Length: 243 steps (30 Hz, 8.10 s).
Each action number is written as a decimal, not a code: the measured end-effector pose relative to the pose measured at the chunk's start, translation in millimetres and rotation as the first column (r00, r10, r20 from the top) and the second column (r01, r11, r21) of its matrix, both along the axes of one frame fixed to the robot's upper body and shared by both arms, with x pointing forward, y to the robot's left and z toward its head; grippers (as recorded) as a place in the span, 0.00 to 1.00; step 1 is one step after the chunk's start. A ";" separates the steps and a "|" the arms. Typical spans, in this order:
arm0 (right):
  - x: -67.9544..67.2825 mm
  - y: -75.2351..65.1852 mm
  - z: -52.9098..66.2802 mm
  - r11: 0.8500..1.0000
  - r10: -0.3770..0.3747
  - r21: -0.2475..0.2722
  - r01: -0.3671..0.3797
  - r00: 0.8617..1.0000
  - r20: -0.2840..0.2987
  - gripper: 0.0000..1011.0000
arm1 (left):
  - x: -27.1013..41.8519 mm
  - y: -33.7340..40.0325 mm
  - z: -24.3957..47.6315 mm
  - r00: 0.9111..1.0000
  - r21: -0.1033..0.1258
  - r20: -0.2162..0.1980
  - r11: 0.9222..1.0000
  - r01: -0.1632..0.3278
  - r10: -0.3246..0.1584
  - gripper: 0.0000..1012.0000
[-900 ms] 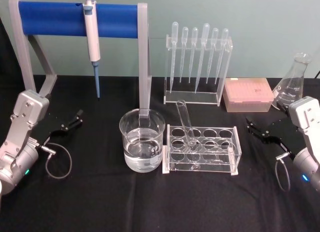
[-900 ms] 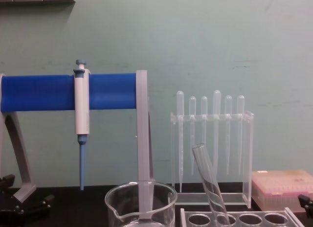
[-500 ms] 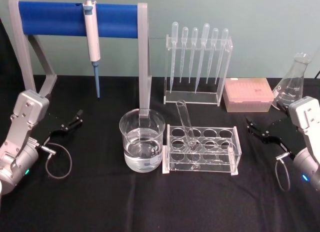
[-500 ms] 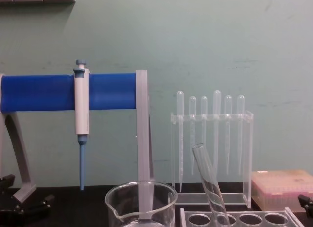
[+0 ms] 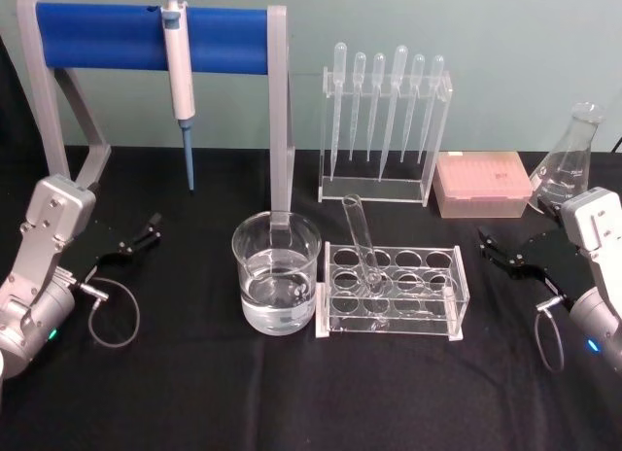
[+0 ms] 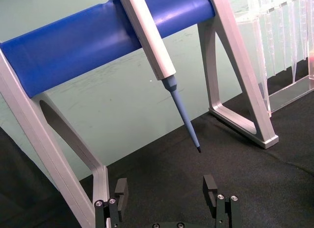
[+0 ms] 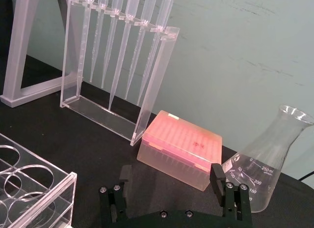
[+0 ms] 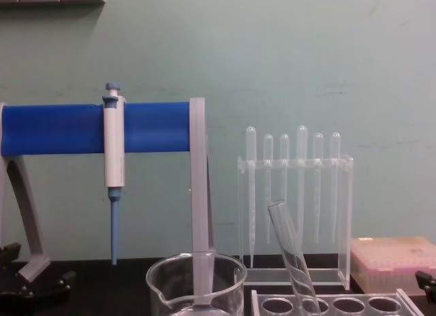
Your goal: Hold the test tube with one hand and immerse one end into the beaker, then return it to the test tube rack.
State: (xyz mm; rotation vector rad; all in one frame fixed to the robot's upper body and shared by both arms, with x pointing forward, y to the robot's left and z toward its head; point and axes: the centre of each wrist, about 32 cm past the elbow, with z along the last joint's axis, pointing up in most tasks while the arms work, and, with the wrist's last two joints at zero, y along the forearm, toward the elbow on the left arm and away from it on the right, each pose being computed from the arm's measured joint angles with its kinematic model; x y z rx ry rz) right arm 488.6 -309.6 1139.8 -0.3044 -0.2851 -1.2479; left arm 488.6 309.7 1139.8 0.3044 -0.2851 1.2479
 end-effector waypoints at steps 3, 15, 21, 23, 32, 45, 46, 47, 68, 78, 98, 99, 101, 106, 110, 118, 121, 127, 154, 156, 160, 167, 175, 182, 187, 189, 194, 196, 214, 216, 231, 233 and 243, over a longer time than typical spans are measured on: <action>0.0 0.0 0.0 1.000 0.000 0.000 0.000 1.000 0.000 0.99 | 0.0 0.0 0.0 1.000 0.000 0.000 1.000 0.000 0.000 0.99; -11.4 -1.1 5.8 1.000 0.001 -0.025 -0.001 1.000 -0.004 0.99 | 0.0 0.0 0.0 1.000 0.000 0.000 1.000 0.000 0.000 0.99; -41.0 -1.0 29.0 0.995 0.009 -0.098 -0.008 1.000 0.008 0.99 | 0.0 0.0 0.0 1.000 0.000 0.000 1.000 0.000 0.000 0.99; -52.9 -1.5 40.9 0.994 0.030 -0.106 -0.030 1.000 0.005 0.99 | 0.0 0.0 0.0 1.000 0.000 0.000 1.000 0.000 0.000 0.99; -59.4 8.4 68.7 0.958 0.286 0.001 -0.287 0.954 -0.093 0.99 | 0.0 0.0 0.0 1.000 0.000 0.000 1.000 0.000 0.000 0.99; -20.3 50.4 73.1 0.872 0.488 0.052 -0.486 0.859 -0.152 0.99 | 0.0 0.0 0.0 1.000 0.000 0.000 1.000 0.000 0.000 0.99; -18.2 52.2 73.0 0.870 0.492 0.051 -0.491 0.856 -0.156 0.99 | 0.0 0.0 0.0 1.000 0.000 0.000 1.000 0.000 0.000 0.99; -16.2 54.2 72.6 0.867 0.496 0.051 -0.495 0.853 -0.159 0.99 | 0.0 0.0 0.0 1.000 0.000 0.000 1.000 0.000 0.000 0.99; 15.4 75.3 70.9 0.850 0.525 0.067 -0.522 0.833 -0.174 0.73 | 0.0 0.0 0.0 1.000 0.000 0.000 1.000 0.000 0.000 0.99; 16.7 77.8 68.9 0.849 0.528 0.080 -0.523 0.831 -0.173 0.42 | 0.0 0.0 0.0 1.000 0.000 0.000 1.000 0.000 0.000 0.99; -6.8 59.6 87.0 0.852 0.469 0.263 -0.453 0.883 0.004 0.22 | 0.0 0.0 0.0 1.000 0.000 0.000 1.000 0.000 0.000 0.99; -9.0 58.7 89.8 0.847 0.464 0.283 -0.450 0.886 0.019 0.22 | 0.0 0.0 0.0 1.000 0.000 0.000 1.000 0.000 0.000 0.99; -10.9 58.5 92.7 0.843 0.462 0.296 -0.449 0.886 0.031 0.22 | 0.0 0.0 0.0 1.000 0.000 0.000 1.000 0.000 0.000 0.99; -14.1 59.2 98.3 0.838 0.457 0.313 -0.447 0.888 0.046 0.22 | 0.0 0.0 0.0 1.000 0.000 0.000 1.000 0.000 0.000 0.99; -14.6 59.6 99.6 0.841 0.455 0.312 -0.442 0.890 0.035 0.22 | 0.0 0.0 0.0 1.000 0.000 0.000 1.000 0.000 0.000 0.99; -14.8 60.1 100.1 0.844 0.454 0.308 -0.439 0.891 0.025 0.22 | 0.0 0.0 0.0 1.000 0.000 0.000 1.000 0.000 0.000 0.99; -14.8 60.0 100.1 0.844 0.454 0.308 -0.439 0.891 0.026 0.22 | 0.0 0.0 0.0 1.000 0.000 0.000 1.000 0.000 0.000 0.99; -14.9 59.8 100.3 0.844 0.453 0.309 -0.439 0.891 0.028 0.22 | 0.0 0.0 0.0 1.000 0.000 0.000 1.000 0.000 0.000 0.99; -15.0 59.5 100.1 0.843 0.453 0.312 -0.439 0.891 0.031 0.22 | 0.0 0.0 0.0 1.000 0.000 0.000 1.000 0.000 0.000 0.99; -15.0 59.5 100.1 0.843 0.453 0.312 -0.439 0.891 0.031 0.22 | 0.0 0.0 0.0 1.000 0.000 0.000 1.000 0.000 0.000 0.99; -15.0 59.5 100.1 0.842 0.453 0.312 -0.440 0.891 0.031 0.22 | 0.0 0.0 0.0 1.000 0.000 0.000 1.000 0.000 0.000 0.99; -15.0 59.5 100.1 0.842 0.454 0.312 -0.440 0.891 0.031 0.22 | 0.0 0.0 0.0 1.000 0.000 0.000 1.000 0.000 0.000 0.99; -15.0 59.5 100.1 0.842 0.454 0.312 -0.440 0.891 0.031 0.22 | 0.0 0.0 0.0 1.000 0.000 0.000 1.000 0.000 0.000 0.99; -15.0 59.5 100.1 0.842 0.454 0.312 -0.440 0.891 0.031 0.22 | 0.0 0.0 0.0 1.000 0.000 0.000 1.000 0.000 0.000 0.99; -15.0 59.5 100.1 0.842 0.454 0.312 -0.440 0.891 0.031 0.22 | 0.0 0.0 0.0 1.000 0.000 0.000 1.000 0.000 0.000 0.99; -15.0 59.5 100.1 0.842 0.454 0.312 -0.440 0.891 0.031 0.22 | 0.0 0.0 0.0 1.000 0.000 0.000 1.000 0.000 0.000 0.99; -15.0 59.5 100.1 0.842 0.454 0.312 -0.440 0.891 0.031 0.22 | 0.0 0.0 0.0 1.000 0.000 0.000 1.000 0.000 0.000 0.99; -15.0 59.5 100.1 0.842 0.454 0.312 -0.440 0.891 0.031 0.22 | 0.0 0.0 0.0 1.000 0.000 0.000 1.000 0.000 0.000 0.99; -15.0 59.5 100.1 0.842 0.454 0.312 -0.440 0.891 0.031 0.22 | 0.0 0.0 0.0 1.000 0.000 0.000 1.000 0.000 0.000 0.99; -15.0 59.5 100.1 0.842 0.454 0.312 -0.440 0.891 0.031 0.22 | 0.0 0.0 0.0 1.000 0.000 0.000 1.000 0.000 0.000 0.99; -15.0 59.5 100.1 0.842 0.454 0.311 -0.440 0.891 0.031 0.22 | 0.0 0.0 0.0 1.000 0.000 0.000 1.000 0.000 0.000 0.99; -14.9 59.5 100.1 0.842 0.454 0.312 -0.440 0.891 0.031 0.22 | 0.0 0.0 0.0 1.000 0.000 0.000 1.000 0.000 0.000 0.99; -13.4 65.5 107.9 0.832 0.471 0.314 -0.457 0.881 0.033 0.22 | 0.0 0.0 0.0 1.000 0.000 0.000 1.000 0.000 0.000 0.99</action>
